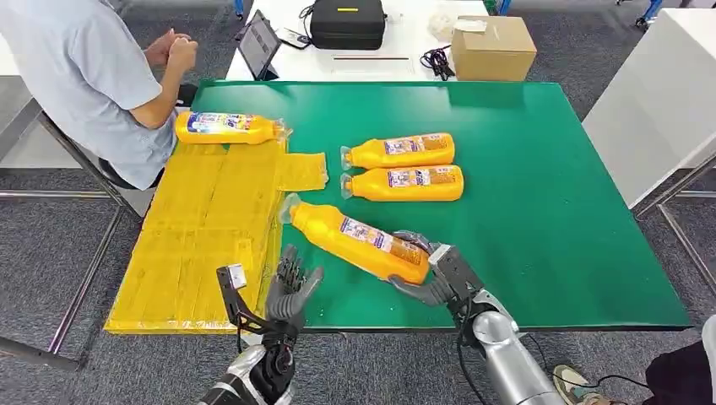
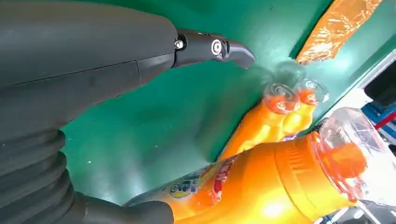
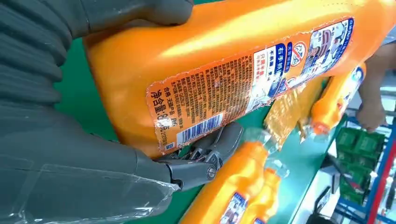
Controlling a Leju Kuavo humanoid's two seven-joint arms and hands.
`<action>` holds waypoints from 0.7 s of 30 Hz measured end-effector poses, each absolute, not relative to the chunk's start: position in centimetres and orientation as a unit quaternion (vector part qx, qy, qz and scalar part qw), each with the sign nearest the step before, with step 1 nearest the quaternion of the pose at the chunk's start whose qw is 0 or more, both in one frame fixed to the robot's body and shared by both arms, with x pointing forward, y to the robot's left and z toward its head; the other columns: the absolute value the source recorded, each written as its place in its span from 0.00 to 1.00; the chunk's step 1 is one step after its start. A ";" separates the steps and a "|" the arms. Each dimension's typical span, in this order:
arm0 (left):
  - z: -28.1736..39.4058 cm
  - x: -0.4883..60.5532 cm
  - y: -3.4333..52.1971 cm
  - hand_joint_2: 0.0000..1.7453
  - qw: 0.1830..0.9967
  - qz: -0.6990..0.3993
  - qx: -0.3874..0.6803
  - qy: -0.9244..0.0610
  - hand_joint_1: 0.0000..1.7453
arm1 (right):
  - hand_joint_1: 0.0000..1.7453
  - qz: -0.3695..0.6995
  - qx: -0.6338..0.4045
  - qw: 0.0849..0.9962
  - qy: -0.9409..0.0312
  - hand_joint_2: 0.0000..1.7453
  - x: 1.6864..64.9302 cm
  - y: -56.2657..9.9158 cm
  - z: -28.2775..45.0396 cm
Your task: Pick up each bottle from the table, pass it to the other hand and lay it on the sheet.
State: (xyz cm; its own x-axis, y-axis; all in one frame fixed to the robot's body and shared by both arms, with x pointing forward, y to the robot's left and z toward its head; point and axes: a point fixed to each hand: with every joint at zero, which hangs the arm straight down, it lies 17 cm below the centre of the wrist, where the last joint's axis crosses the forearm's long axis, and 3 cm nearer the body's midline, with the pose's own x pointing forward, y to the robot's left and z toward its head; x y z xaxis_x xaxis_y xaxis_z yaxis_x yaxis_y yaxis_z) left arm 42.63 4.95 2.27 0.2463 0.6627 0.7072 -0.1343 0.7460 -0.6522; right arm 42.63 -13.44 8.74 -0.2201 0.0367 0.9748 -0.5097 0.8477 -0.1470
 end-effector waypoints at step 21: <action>9.5 41.7 1.9 1.00 0.632 0.258 -0.481 -0.551 0.00 | 1.00 0.272 0.250 0.539 -0.757 1.00 40.0 -7.4 11.1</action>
